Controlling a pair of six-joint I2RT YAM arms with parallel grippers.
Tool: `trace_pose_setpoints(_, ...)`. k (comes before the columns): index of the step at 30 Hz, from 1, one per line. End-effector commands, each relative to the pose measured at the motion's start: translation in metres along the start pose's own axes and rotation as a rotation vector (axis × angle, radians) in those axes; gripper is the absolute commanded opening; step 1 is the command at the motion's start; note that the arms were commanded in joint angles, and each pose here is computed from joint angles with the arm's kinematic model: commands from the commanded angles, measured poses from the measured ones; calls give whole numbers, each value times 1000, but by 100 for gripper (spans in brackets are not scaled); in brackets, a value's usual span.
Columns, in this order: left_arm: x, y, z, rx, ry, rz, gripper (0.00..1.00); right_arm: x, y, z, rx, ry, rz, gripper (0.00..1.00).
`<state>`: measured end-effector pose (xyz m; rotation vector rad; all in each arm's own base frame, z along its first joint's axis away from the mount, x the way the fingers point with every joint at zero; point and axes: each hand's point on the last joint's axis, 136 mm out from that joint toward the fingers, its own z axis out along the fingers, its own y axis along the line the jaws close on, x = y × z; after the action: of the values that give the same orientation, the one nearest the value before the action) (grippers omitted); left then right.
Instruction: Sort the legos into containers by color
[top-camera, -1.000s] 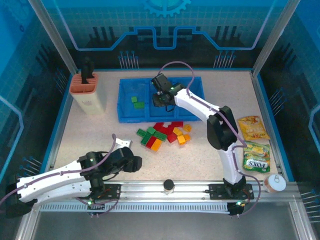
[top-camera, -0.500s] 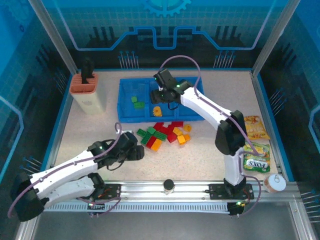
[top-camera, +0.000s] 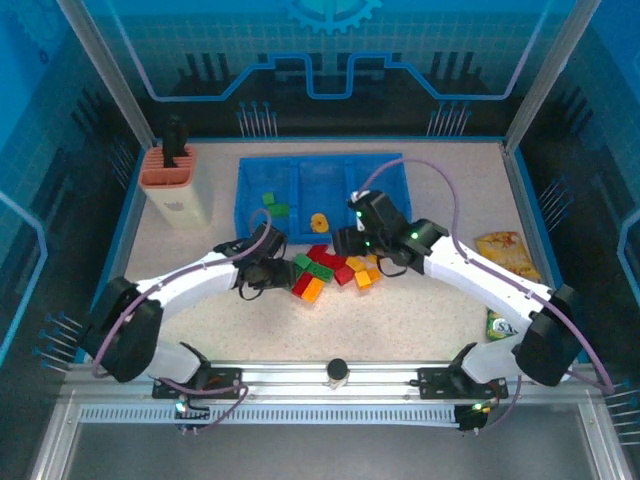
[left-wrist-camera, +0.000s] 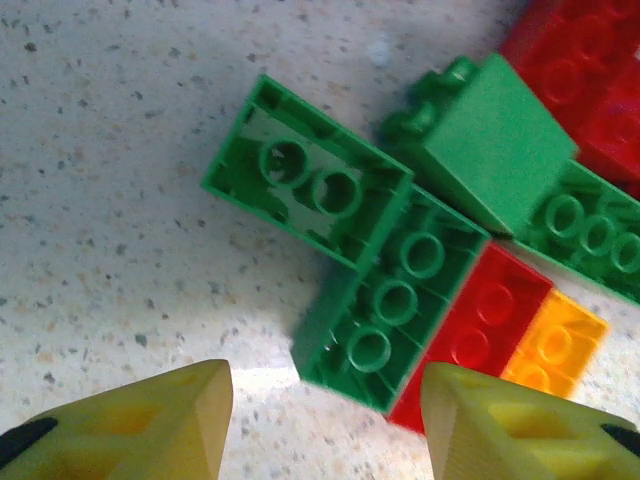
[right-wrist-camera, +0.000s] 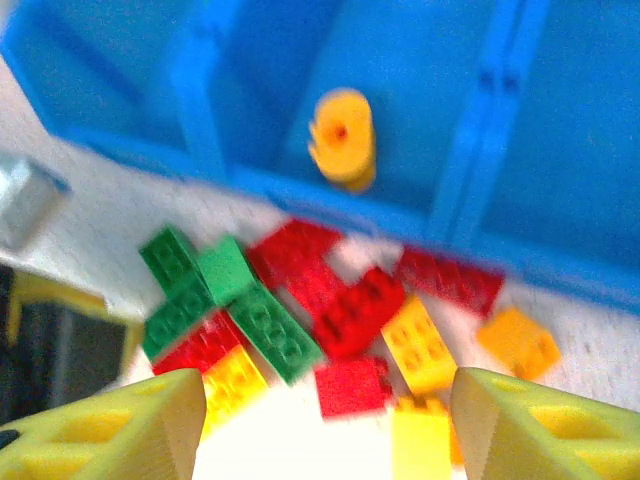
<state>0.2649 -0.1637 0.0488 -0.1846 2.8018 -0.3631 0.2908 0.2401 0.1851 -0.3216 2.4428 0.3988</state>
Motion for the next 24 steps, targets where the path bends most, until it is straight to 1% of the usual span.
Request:
trace_pose_setpoints(1, -8, -7, 7, 29, 18, 21, 48, 10, -11, -9, 8, -39, 58, 67)
trace_pose_setpoints(5, -2, -8, 18, 42, 48, 18, 46, 28, -25, -12, 27, -38, 89, 67)
trace_pose_setpoints(11, 2, -10, 25, 59, 67, 15, 45, 34, -30, -15, 26, -48, 116, 66)
trace_pose_setpoints(18, 9, -3, 35, 31, 101, 16, 32, 34, -32, -19, 24, -60, 130, 66)
trace_pose_setpoints(23, 10, -3, 25, 41, 88, 21, 28, 31, -32, -27, 20, -84, 136, 66)
trace_pose_setpoints(24, 9, -3, 22, 41, 83, 22, 27, 38, -35, -24, 28, -69, 134, 66)
